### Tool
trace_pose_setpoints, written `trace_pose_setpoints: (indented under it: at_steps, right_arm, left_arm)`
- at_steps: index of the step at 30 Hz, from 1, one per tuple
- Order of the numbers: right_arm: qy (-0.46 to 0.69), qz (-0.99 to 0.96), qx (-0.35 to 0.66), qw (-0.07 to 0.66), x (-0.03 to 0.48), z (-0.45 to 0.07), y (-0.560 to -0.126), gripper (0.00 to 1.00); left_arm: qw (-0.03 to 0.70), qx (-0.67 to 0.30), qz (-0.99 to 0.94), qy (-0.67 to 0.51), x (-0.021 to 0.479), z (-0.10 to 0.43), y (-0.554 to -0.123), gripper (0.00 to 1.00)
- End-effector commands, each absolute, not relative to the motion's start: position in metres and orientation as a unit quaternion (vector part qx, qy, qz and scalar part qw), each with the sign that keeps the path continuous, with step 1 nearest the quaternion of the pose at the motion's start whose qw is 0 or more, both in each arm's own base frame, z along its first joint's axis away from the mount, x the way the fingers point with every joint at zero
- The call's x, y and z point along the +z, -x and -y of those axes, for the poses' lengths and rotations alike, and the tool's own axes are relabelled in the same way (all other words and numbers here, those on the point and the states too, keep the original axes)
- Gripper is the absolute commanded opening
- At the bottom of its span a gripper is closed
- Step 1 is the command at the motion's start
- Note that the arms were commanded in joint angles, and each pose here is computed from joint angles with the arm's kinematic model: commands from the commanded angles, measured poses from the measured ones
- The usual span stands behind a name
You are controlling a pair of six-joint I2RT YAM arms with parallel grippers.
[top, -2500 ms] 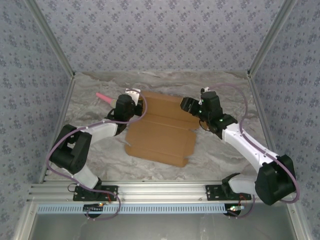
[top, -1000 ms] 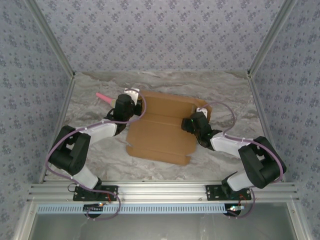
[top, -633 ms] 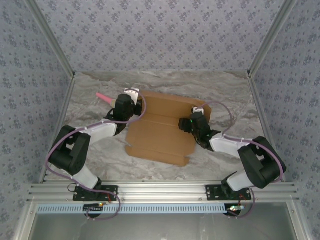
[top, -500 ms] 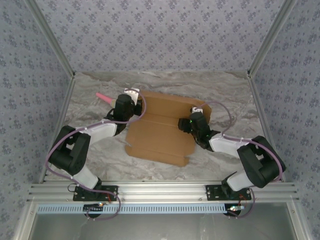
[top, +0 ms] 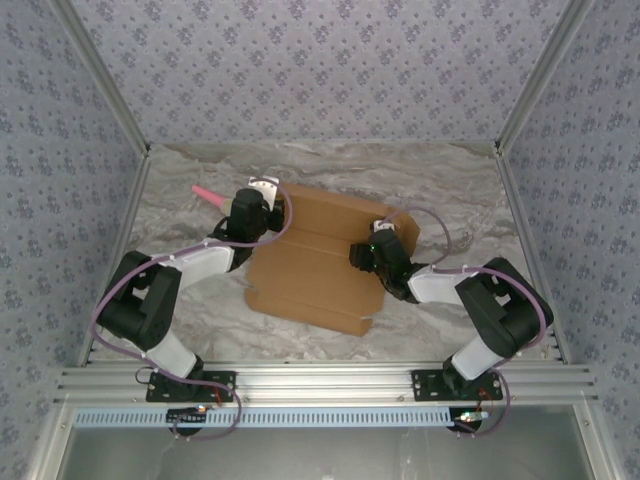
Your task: Fold the paper box
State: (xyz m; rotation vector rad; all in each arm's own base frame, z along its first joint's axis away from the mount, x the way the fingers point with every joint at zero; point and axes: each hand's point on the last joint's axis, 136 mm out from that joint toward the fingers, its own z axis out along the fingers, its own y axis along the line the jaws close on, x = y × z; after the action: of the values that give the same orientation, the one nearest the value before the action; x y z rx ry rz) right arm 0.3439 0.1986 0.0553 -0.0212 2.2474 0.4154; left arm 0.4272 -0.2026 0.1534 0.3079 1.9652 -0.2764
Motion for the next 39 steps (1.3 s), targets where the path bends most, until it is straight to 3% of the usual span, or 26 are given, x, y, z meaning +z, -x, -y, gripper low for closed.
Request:
trace_pose_setpoints:
  at_steps: [1,18,32,39]
  right_arm:
    - [0.021,-0.895,0.153,0.418,0.054,-0.197,-0.343,0.57]
    - [0.034,-0.891,0.104,0.441,0.102,-0.159,-0.317,0.64]
    - [0.063,-0.86,0.119,0.493,0.206,-0.141,-0.295,0.66]
    - [0.052,-0.873,0.126,0.469,0.233,-0.136,-0.313,0.67]
  left_arm:
    - [0.555,-0.136,-0.812,-0.116,0.168,0.208,-0.43,0.03]
    - [0.557,-0.127,-0.813,-0.112,0.166,0.204,-0.433,0.03]
    - [0.557,-0.126,-0.814,-0.111,0.168,0.203,-0.433,0.03]
    - [0.557,-0.126,-0.813,-0.112,0.17,0.203,-0.433,0.03]
